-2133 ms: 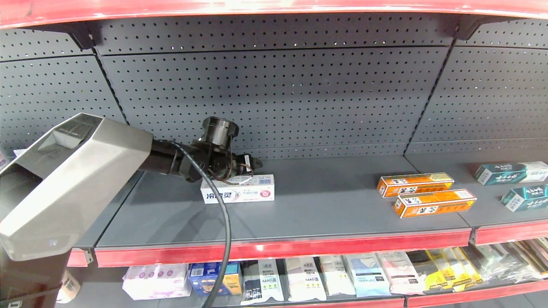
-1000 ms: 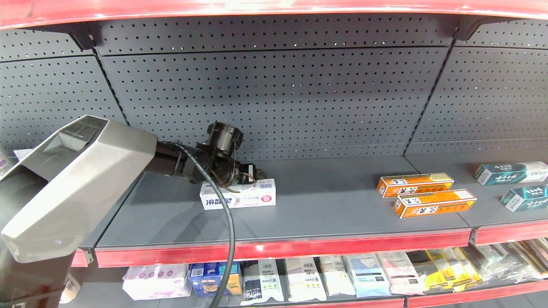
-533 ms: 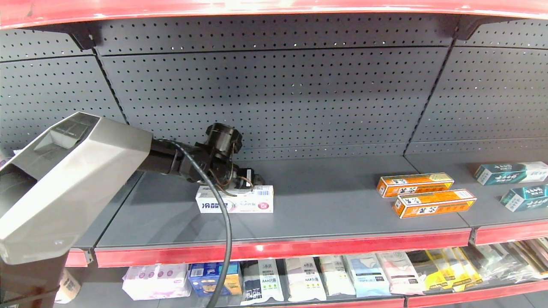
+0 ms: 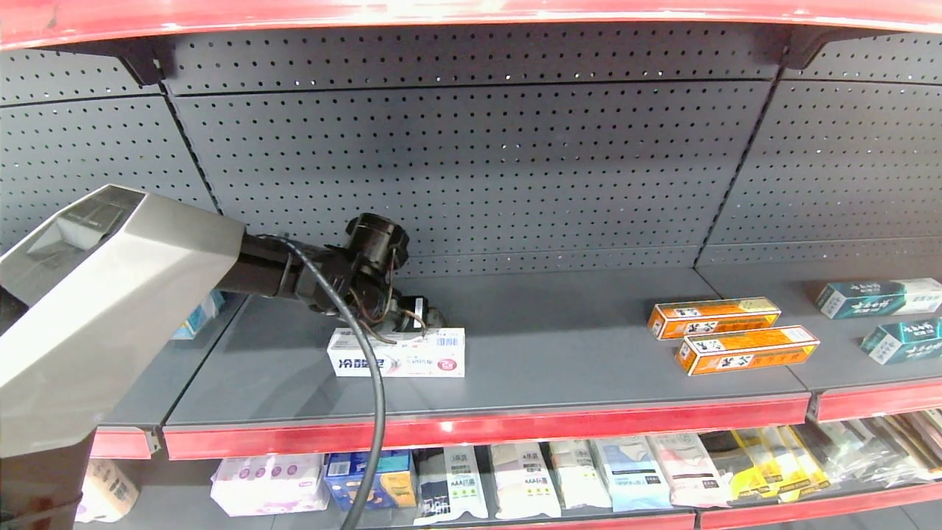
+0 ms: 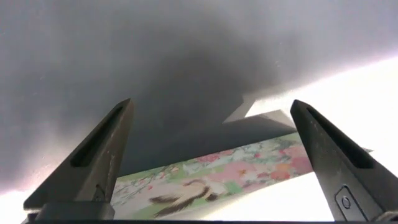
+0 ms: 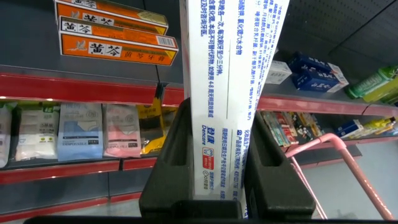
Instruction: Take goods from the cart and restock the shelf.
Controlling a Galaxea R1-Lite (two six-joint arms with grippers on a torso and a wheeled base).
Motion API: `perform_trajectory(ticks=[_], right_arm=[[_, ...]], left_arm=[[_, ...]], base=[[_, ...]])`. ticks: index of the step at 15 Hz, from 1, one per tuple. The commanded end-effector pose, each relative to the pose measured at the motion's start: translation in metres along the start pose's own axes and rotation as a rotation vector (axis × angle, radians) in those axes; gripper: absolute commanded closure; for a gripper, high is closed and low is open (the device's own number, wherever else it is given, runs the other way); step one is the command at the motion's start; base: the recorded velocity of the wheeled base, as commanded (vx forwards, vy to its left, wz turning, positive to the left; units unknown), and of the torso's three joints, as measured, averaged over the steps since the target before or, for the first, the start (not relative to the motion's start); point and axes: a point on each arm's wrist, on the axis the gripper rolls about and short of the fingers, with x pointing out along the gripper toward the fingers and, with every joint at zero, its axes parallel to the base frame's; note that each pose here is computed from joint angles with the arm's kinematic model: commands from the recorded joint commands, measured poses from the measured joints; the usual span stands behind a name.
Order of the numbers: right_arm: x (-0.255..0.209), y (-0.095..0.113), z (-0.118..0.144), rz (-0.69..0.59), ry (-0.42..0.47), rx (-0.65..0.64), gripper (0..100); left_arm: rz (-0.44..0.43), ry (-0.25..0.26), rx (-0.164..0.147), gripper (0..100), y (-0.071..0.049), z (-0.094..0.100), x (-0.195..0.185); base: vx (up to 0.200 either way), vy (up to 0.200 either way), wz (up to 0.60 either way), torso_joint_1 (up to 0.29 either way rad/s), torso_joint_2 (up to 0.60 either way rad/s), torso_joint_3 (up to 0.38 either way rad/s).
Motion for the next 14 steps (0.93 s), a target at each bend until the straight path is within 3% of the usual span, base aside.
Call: perform_trajectory(ticks=[1,14], right_arm=[[0.000,0.000,0.000,0.000,0.002,0.001,100],[0.001,0.001,-0.002,0.005,0.008,0.006,100]], left_arm=[[0.005,0.010,-0.005,0,0.001,-0.005,-0.007],[0.015,0.059,-0.007,0,0.005,-0.022,-0.021]], base=[[0.000,0.000,0.00,0.000,0.00,0.000],[0.000,0.000,0.00,0.000,0.00,0.000]])
